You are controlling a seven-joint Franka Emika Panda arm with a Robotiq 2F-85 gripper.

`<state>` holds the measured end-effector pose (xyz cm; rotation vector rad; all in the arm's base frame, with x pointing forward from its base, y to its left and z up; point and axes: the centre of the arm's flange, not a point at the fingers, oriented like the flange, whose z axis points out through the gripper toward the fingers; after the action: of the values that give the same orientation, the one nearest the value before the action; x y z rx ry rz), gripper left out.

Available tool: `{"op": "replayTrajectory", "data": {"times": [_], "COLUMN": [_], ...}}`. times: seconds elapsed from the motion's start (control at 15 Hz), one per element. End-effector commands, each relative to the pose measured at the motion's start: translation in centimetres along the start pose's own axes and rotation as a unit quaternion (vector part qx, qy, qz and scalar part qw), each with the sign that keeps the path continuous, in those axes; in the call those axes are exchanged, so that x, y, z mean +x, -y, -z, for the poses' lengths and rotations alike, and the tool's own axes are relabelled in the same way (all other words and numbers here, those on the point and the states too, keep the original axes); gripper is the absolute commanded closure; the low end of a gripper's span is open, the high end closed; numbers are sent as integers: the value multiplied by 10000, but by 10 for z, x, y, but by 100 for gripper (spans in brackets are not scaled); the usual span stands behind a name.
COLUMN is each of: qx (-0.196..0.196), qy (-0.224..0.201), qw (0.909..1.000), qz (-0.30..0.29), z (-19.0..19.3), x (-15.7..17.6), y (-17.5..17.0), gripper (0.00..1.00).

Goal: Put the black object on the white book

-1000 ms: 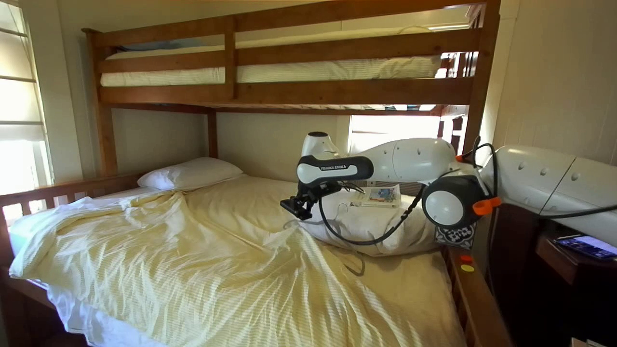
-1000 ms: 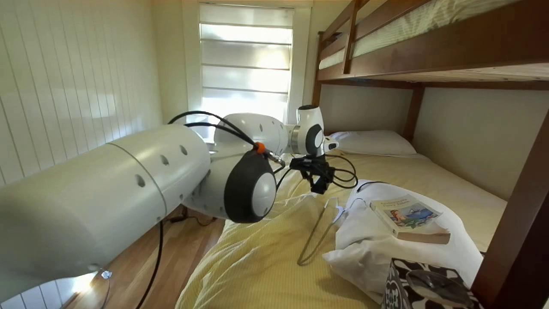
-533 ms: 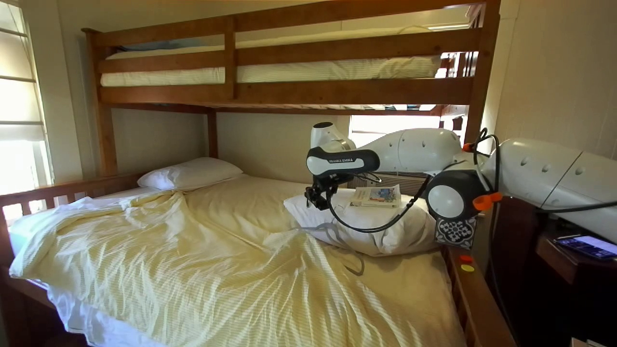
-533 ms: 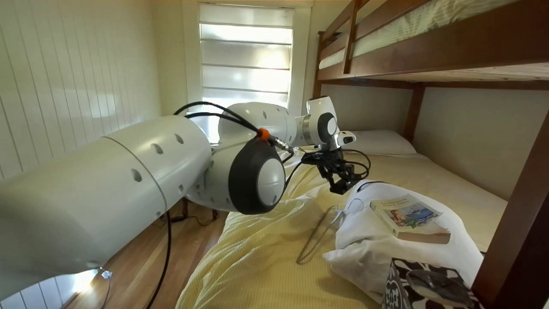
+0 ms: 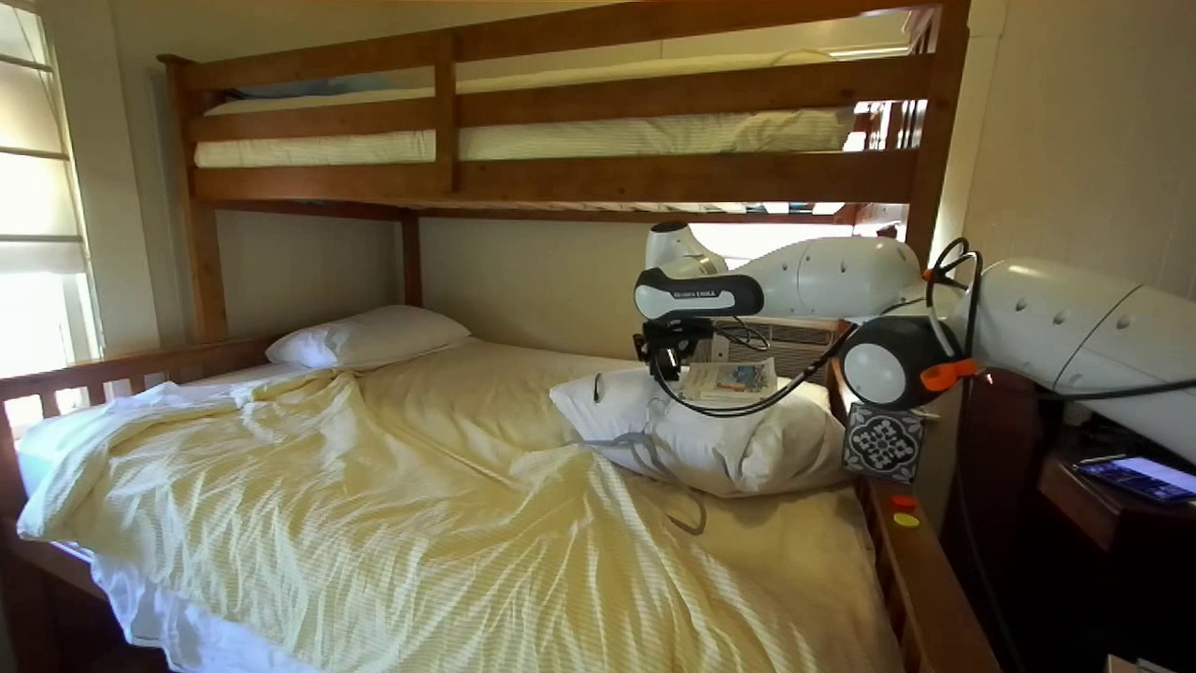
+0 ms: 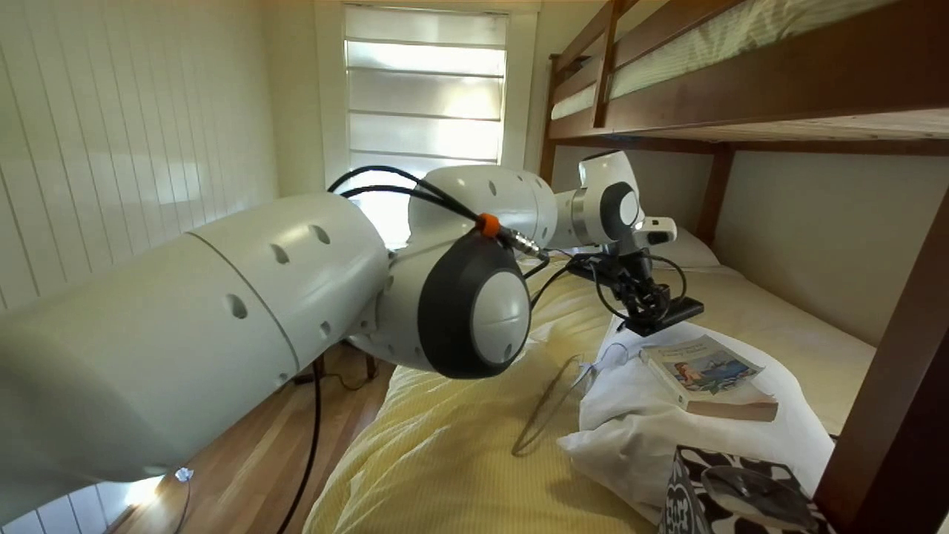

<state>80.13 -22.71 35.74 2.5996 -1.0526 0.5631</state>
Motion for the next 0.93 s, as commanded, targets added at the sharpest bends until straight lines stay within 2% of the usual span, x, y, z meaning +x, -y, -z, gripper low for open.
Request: {"op": "replayTrajectory", "data": {"times": [0.0, 0.2, 0.33, 0.47, 0.67, 0.73, 0.8, 0.87], "qx": [-119, -349, -513, -663, -872, -920, -961, -951], "qy": [-121, -99, 1, 98, 167, 178, 163, 71], "qw": [9950, 9838, 9729, 9592, 9333, 9247, 9177, 9124], "qz": [-983, -1755, -2254, -2748, -3479, -3691, -3851, -3979], "z": [23, 20, 15, 10, 11, 11, 10, 12], "x": [-38, -43, -44, -47, -52, -53, -55, -56], "y": [-48, -68, -75, -79, -81, -81, -81, -81], "gripper": [65, 65, 65, 65, 65, 53, 15, 14]}}
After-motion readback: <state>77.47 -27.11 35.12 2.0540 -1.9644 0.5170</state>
